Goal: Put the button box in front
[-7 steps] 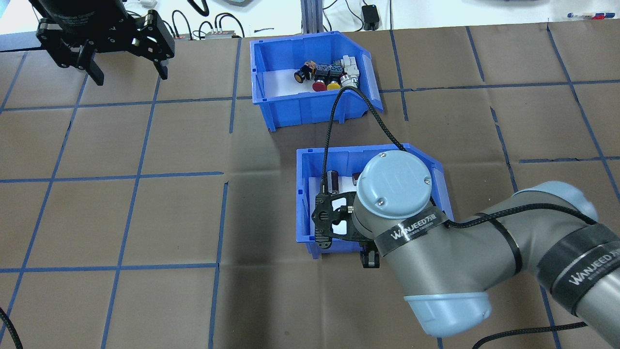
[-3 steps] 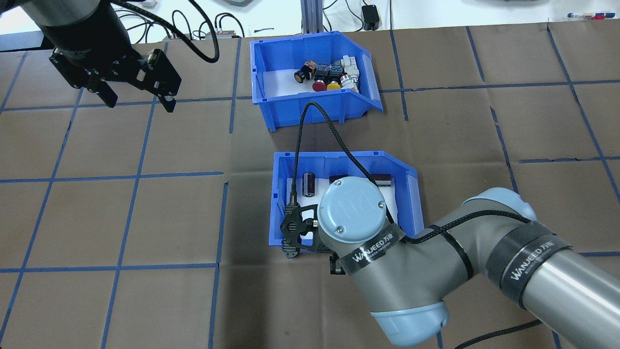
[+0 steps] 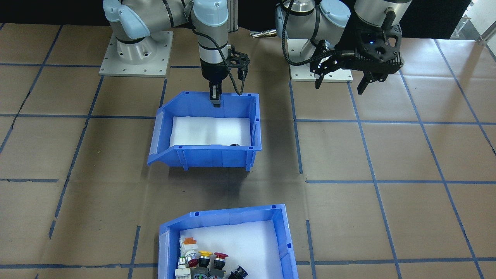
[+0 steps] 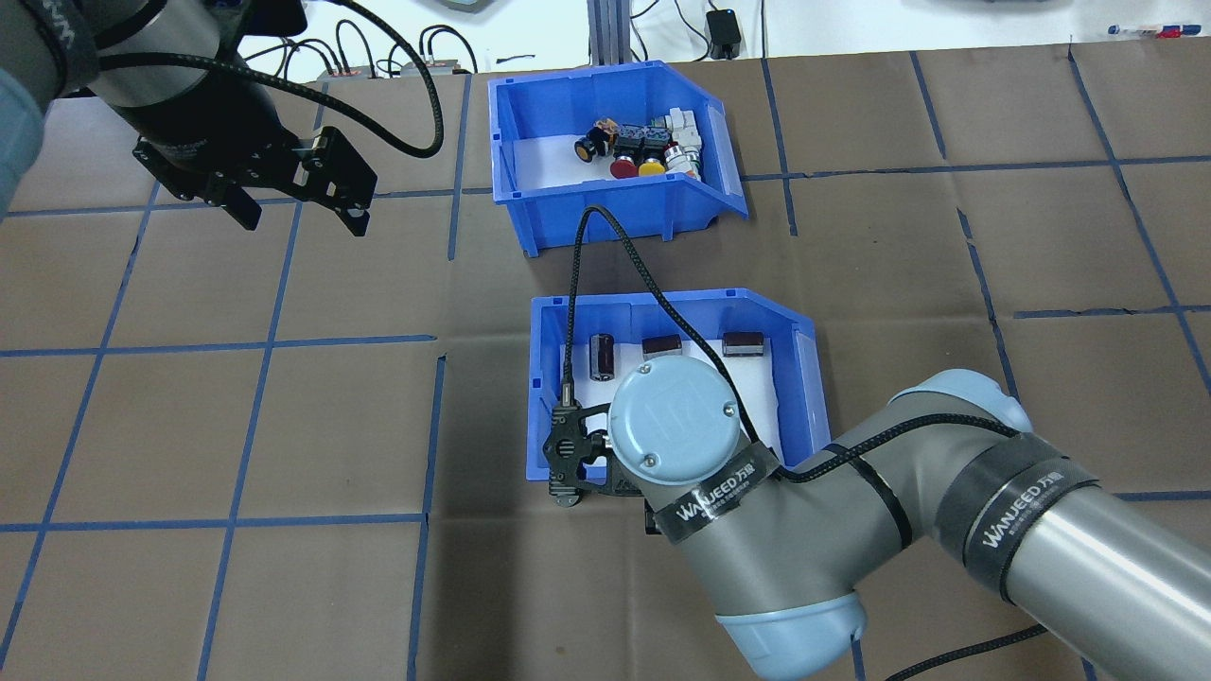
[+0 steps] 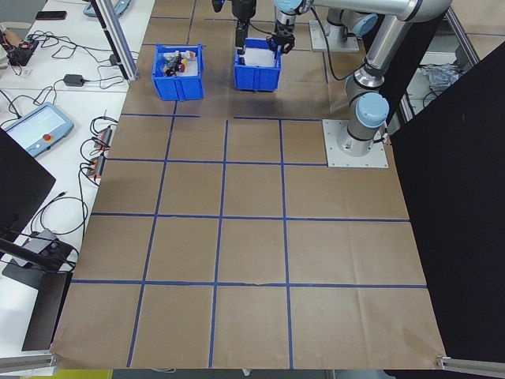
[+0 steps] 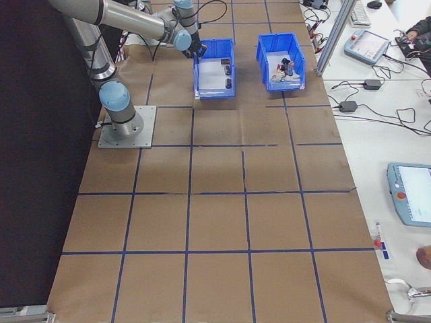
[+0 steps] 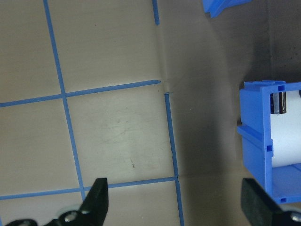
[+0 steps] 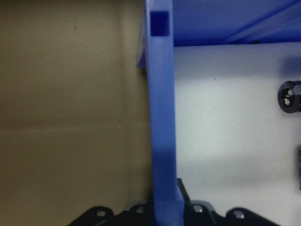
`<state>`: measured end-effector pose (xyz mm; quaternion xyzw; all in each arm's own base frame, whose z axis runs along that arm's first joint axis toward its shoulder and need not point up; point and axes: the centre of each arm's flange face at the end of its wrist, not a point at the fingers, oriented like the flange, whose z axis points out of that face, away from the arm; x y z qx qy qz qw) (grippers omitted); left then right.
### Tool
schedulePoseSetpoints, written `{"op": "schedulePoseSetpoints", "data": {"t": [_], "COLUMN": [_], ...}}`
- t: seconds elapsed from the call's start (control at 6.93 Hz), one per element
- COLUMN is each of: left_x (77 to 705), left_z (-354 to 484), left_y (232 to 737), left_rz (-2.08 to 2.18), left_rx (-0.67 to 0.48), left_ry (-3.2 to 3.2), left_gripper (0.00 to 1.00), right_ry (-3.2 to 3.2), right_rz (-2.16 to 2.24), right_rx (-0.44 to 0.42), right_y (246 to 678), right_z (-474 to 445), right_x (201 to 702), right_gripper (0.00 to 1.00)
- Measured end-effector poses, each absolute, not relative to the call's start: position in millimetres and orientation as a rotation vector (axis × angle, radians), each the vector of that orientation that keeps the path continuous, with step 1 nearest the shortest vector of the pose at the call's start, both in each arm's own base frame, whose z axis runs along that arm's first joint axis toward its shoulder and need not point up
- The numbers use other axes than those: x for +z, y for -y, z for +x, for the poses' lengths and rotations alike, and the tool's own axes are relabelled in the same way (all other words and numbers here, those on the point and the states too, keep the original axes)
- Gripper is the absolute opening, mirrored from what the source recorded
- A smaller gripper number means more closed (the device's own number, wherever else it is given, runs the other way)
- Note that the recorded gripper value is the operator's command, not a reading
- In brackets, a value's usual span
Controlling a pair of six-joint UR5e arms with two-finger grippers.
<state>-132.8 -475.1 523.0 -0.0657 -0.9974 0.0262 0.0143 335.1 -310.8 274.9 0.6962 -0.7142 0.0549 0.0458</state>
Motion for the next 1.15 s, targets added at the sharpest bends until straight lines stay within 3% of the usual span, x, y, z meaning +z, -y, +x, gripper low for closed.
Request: {"op": "schedulePoseSetpoints", "data": {"t": [0.14,0.58,1.15], "left_x": [522.7,516.1,508.9], "left_z": [-133.4,-133.5,-132.6], "left_y": [474.3,472.5,472.3], "left_rz": [-0.204,-0.2,-0.197], "left_rx": [0.08,0.057,0.041], "left_ry": [3.101,3.099,3.101], "left_gripper": [1.0,1.0,1.0], "right_ry": [2.177,2.204,2.337], "right_rz": [2.126,2.102,1.925], "right_rx": [0.163,0.177,0.233], "right_y": [311.2,318.3,355.1], "right_z": [335.2,331.5,293.0], "right_x": [273.5,278.9,337.3], "right_gripper": [0.99,1.0,1.0]}}
